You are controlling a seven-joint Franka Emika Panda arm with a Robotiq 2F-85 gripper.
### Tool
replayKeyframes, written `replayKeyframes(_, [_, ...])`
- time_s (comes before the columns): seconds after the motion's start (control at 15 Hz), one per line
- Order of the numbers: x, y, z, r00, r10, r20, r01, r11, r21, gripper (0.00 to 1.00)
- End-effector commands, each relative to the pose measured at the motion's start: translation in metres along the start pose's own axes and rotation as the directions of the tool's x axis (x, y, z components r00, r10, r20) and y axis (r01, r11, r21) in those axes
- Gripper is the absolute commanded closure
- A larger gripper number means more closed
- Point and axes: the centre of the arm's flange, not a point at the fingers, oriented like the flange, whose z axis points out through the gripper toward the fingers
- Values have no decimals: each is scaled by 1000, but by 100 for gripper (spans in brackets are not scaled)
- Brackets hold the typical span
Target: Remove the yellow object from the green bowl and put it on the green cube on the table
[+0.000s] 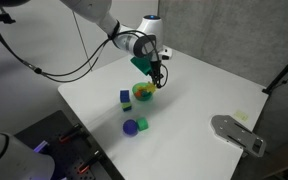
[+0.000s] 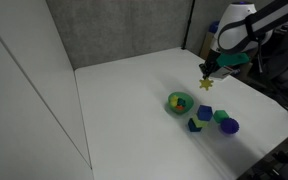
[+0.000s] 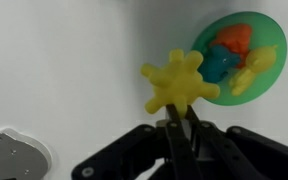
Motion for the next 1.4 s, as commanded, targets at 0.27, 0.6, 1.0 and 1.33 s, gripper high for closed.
replayKeyframes(0.27, [-71, 76, 25, 995, -17, 99, 21, 999, -31, 96])
replayKeyframes(0.6, [-101, 91, 41, 991, -57, 121, 68, 994, -89, 96])
replayKeyframes(1.0, [-130, 83, 50, 985, -162, 66, 170, 976, -140, 96])
replayKeyframes(1.33, [-135, 69, 60, 973, -230, 10, 228, 958, -176, 96])
